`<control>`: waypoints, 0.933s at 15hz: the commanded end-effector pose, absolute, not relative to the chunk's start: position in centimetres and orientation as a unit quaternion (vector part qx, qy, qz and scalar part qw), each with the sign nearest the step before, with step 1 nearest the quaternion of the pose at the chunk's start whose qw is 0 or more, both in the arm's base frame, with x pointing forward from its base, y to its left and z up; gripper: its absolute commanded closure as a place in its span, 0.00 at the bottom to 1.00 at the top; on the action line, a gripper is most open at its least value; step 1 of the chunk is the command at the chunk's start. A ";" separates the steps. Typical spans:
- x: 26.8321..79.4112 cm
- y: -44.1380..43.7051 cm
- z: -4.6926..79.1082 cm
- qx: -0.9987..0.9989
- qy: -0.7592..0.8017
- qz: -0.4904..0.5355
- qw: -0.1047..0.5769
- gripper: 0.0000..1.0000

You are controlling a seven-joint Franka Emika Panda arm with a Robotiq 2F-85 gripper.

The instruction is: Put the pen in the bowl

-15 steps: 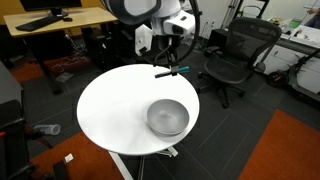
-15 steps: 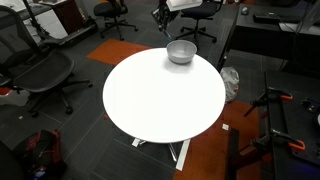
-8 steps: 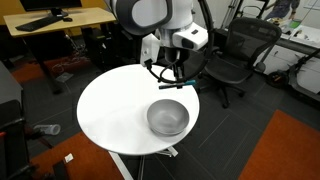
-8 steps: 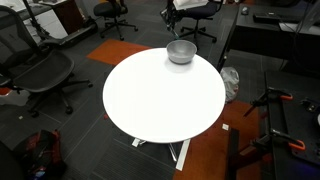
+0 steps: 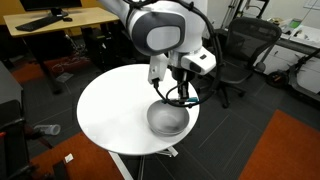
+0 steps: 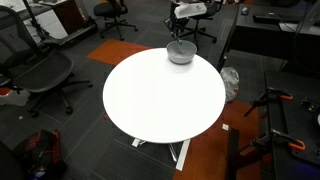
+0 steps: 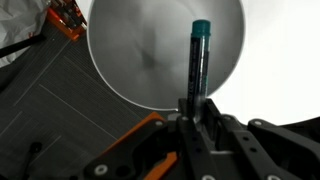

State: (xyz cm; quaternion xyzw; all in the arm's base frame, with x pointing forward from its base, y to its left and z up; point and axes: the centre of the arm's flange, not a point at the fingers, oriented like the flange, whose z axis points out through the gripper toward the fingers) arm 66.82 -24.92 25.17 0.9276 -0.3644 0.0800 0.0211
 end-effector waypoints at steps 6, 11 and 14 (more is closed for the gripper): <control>67.7 -24.7 22.0 0.926 -0.374 0.045 0.019 0.63; 67.3 -24.5 23.9 0.925 -0.375 0.063 0.020 0.27; 66.7 -23.9 26.9 0.925 -0.372 0.081 0.018 0.05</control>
